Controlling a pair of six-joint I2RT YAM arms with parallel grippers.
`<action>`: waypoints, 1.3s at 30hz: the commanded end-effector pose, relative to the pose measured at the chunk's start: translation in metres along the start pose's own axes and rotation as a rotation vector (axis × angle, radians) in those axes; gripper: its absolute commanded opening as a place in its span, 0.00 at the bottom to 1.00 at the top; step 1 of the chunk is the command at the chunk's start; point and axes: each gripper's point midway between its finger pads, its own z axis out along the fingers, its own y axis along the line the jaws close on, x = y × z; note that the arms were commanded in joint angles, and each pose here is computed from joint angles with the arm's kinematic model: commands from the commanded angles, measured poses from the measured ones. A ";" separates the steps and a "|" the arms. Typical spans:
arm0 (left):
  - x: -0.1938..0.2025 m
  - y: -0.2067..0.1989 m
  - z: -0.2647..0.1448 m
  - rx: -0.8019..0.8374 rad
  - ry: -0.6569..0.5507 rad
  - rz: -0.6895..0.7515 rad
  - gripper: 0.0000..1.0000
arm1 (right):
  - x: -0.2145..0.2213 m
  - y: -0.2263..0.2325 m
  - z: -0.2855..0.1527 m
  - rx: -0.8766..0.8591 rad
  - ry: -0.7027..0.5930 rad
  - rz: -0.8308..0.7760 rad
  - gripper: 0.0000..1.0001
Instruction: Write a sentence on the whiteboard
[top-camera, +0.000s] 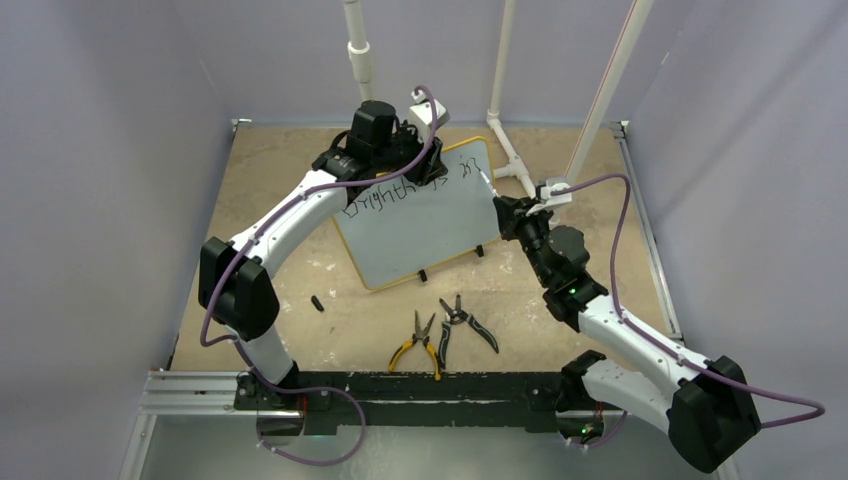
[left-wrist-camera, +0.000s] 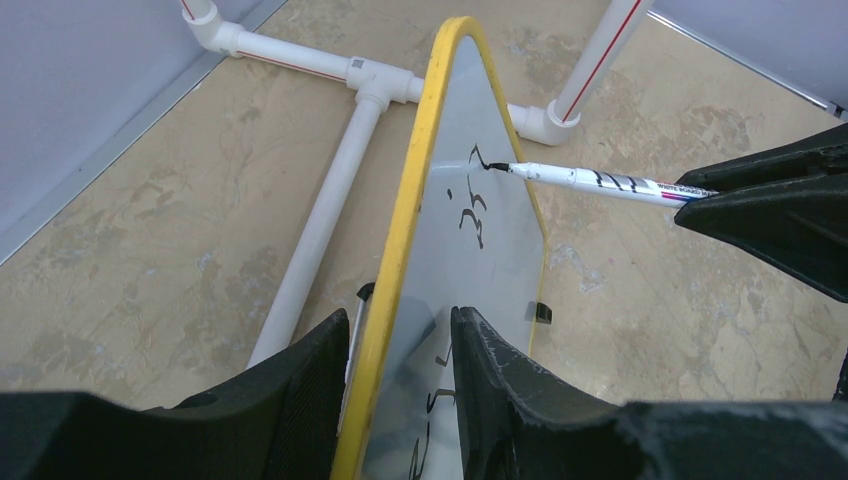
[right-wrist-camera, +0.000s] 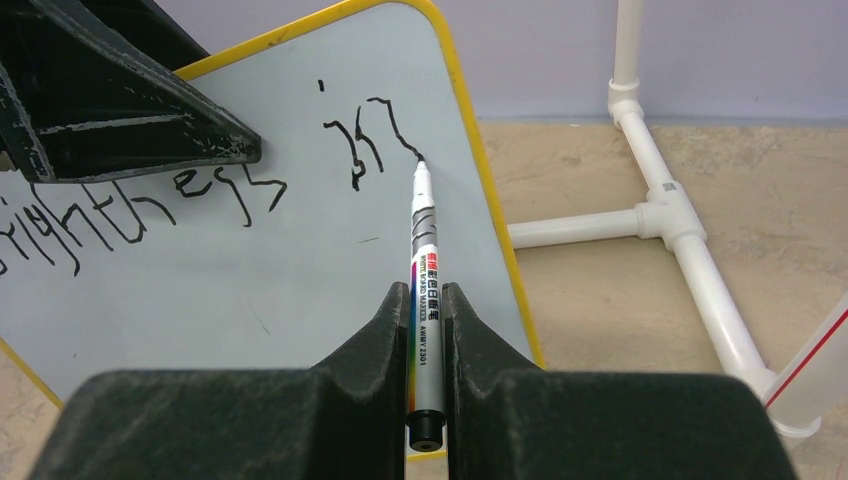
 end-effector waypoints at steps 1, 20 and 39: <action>0.015 -0.005 0.001 0.012 0.041 -0.051 0.00 | -0.007 -0.004 -0.002 0.031 -0.027 0.025 0.00; 0.007 0.004 0.018 -0.068 0.014 -0.182 0.00 | -0.057 -0.005 -0.036 0.008 -0.217 0.059 0.00; -0.011 0.012 0.037 -0.159 -0.068 -0.267 0.00 | -0.069 -0.006 -0.051 -0.002 -0.275 0.077 0.00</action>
